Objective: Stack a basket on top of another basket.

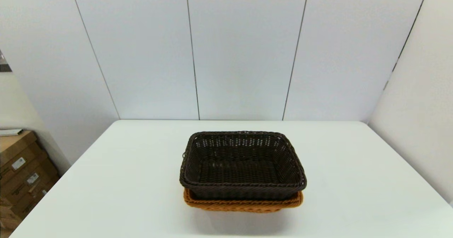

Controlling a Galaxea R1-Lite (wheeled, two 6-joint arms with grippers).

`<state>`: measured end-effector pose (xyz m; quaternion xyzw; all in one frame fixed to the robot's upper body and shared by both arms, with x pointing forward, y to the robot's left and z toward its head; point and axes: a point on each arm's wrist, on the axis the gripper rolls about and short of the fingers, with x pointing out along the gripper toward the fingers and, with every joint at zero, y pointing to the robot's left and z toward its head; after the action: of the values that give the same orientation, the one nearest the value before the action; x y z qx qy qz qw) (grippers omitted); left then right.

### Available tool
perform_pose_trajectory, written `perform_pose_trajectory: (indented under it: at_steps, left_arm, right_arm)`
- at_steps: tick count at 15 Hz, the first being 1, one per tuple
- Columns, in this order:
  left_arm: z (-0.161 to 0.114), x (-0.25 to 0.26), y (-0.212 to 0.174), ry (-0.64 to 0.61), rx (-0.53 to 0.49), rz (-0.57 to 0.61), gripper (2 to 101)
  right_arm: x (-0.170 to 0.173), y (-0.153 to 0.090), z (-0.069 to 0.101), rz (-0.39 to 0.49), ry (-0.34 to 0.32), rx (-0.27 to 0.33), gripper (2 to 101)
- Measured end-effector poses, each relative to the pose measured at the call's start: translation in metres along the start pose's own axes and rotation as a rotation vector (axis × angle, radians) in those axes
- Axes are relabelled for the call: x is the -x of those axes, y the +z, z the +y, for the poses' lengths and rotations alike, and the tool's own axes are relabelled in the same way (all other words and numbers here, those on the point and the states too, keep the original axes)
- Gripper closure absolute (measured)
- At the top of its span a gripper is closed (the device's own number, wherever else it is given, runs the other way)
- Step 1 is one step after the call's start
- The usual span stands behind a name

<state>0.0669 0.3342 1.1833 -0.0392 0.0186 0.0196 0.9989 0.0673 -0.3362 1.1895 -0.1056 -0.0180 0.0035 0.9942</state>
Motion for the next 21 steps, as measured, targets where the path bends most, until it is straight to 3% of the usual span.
perform_pose_trajectory:
  at_steps: [7,11,12,21]
  left_arm:
    - [0.0000,0.0000,0.0000,-0.001,0.000,0.000,5.4]
    - [0.0000,0.0000,0.0000,-0.001,0.000,0.000,5.4]
    - [0.0000,0.0000,0.0000,-0.001,0.000,0.001,5.4]
    - [0.0000,0.0000,0.0000,0.000,0.000,0.000,5.4]
  right_arm:
    - [-0.0003,-0.0013,0.0010,0.001,0.033,-0.010,5.2]
    - [-0.0013,-0.0063,0.0018,0.028,0.023,-0.135,5.2]
    - [-0.0014,-0.0066,0.0018,0.029,0.021,-0.143,5.2]
    - [-0.0015,-0.0068,0.0018,0.030,0.020,-0.146,5.2]
